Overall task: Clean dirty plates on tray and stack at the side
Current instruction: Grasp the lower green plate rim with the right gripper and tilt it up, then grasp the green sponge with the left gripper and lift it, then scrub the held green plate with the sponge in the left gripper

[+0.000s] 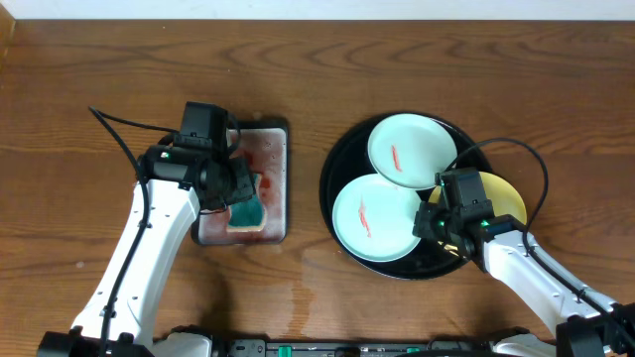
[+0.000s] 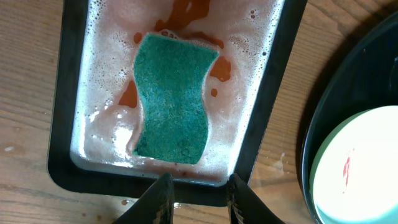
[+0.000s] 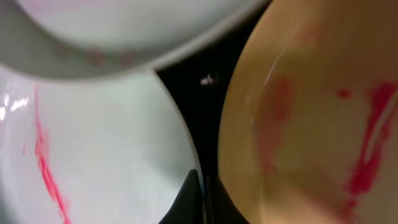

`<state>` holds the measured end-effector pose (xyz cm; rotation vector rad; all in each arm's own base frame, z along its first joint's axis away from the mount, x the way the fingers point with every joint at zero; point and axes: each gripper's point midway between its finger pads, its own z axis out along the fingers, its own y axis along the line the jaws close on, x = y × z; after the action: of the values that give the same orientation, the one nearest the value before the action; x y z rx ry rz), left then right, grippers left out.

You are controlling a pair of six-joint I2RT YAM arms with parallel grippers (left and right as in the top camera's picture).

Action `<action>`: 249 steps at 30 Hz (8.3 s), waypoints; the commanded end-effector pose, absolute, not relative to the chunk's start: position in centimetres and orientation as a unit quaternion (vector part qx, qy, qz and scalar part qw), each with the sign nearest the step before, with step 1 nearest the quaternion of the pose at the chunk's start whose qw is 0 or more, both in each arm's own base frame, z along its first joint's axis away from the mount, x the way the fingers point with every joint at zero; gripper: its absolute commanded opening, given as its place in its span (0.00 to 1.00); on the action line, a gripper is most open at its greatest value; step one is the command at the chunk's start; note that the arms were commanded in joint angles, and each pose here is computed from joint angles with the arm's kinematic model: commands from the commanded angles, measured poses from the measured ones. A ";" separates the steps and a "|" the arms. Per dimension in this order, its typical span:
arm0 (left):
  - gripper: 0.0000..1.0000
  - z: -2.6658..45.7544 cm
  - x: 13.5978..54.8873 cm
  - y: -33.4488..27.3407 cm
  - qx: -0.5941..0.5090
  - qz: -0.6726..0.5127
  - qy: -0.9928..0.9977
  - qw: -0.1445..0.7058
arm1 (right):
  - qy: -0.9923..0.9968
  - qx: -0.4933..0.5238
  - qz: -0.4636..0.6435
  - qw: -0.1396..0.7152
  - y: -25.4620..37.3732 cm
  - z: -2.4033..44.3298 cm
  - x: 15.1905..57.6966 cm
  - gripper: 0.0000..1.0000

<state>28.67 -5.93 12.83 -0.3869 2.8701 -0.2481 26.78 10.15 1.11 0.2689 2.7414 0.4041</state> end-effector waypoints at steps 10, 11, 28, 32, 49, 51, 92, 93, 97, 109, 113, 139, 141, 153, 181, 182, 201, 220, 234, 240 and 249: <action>0.45 11.2 28.1 -5.9 -0.127 -0.077 0.985 0.090 | 0.968 -0.001 0.153 0.197 11.0 1.5 27.1 0.18; 0.47 10.9 28.1 -6.0 -0.127 -0.076 0.985 0.085 | 0.968 -0.014 0.163 0.190 11.4 1.5 26.8 0.18; 0.48 1.8 28.1 -5.9 -0.129 -0.033 0.990 -0.034 | 0.969 -0.066 0.197 0.133 12.6 1.2 23.9 0.36; 0.47 -0.4 28.4 -5.5 -0.130 -0.015 0.990 -0.048 | 0.969 -0.063 0.189 0.144 12.3 1.6 24.7 0.34; 0.07 2.8 28.9 -5.2 -0.130 -0.012 0.991 -0.017 | 0.981 -0.008 0.111 0.160 9.3 1.1 25.8 0.38; 0.07 4.3 29.0 -5.5 -0.127 -0.021 0.992 0.001 | 0.980 -0.007 0.112 0.161 9.4 1.1 25.9 0.38; 0.07 -1.9 27.4 -20.9 0.002 0.057 0.993 0.104 | 0.982 0.001 0.146 0.120 11.0 -2.1 25.9 0.01; 0.08 -1.7 27.5 -19.8 0.011 0.085 0.990 0.112 | 0.982 0.002 0.146 0.120 11.0 -2.0 25.9 0.01; 0.07 -1.1 27.6 -18.2 0.047 0.133 0.983 0.116 | 0.982 0.002 0.146 0.120 11.0 -2.1 25.9 0.01; 0.08 -1.4 22.9 -30.0 0.049 -0.183 0.981 -0.050 | 0.983 0.001 0.143 0.112 10.9 -2.2 25.5 0.01; 0.08 -1.3 22.9 -33.7 0.041 -0.275 0.958 -0.076 | 0.983 -0.011 0.142 0.113 10.9 -2.2 25.5 0.01; 0.08 -1.8 29.7 -34.1 0.019 -0.255 0.963 0.081 | 0.984 -0.011 0.142 0.111 10.9 -2.2 25.4 0.01; 0.08 -2.6 30.0 -32.3 0.019 -0.213 0.973 0.089 | 0.984 -0.011 0.142 0.111 10.9 -2.2 25.4 0.01; 0.08 -3.0 34.5 -19.2 -0.016 0.055 0.983 0.177 | 0.985 -0.010 0.140 0.100 10.8 -2.4 24.9 0.01; 0.08 -0.1 20.4 -31.2 0.039 -0.262 0.948 -0.175 | 0.985 -0.010 0.140 0.099 10.8 -2.4 24.8 0.01; 0.08 -0.1 20.5 -31.6 0.046 -0.267 0.948 -0.167 | 0.985 -0.010 0.140 0.099 10.8 -2.4 24.8 0.01; 0.09 -0.6 32.8 -31.8 0.038 -0.217 0.968 0.123 | 0.985 -0.010 0.140 0.098 10.8 -2.4 24.8 0.01; 0.08 0.6 38.3 -18.9 0.027 0.077 0.966 0.247 | 0.985 -0.009 0.140 0.098 10.8 -2.4 24.8 0.01; 0.08 1.0 35.7 -19.6 0.051 0.063 0.976 0.203 | 0.985 0.010 0.142 0.096 10.8 -2.4 24.8 0.01; 0.08 2.1 37.5 -25.4 -0.022 -0.100 0.969 0.226 | 0.985 0.007 0.142 0.096 10.8 -2.4 24.8 0.01; 0.08 2.5 33.6 -31.1 -0.010 -0.236 0.963 0.128 | 0.985 0.007 0.142 0.097 10.8 -2.4 24.8 0.01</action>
<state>36.00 -29.25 3.69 -0.0376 2.7054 -0.5521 27.06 12.31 -0.06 0.0502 2.8249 0.5414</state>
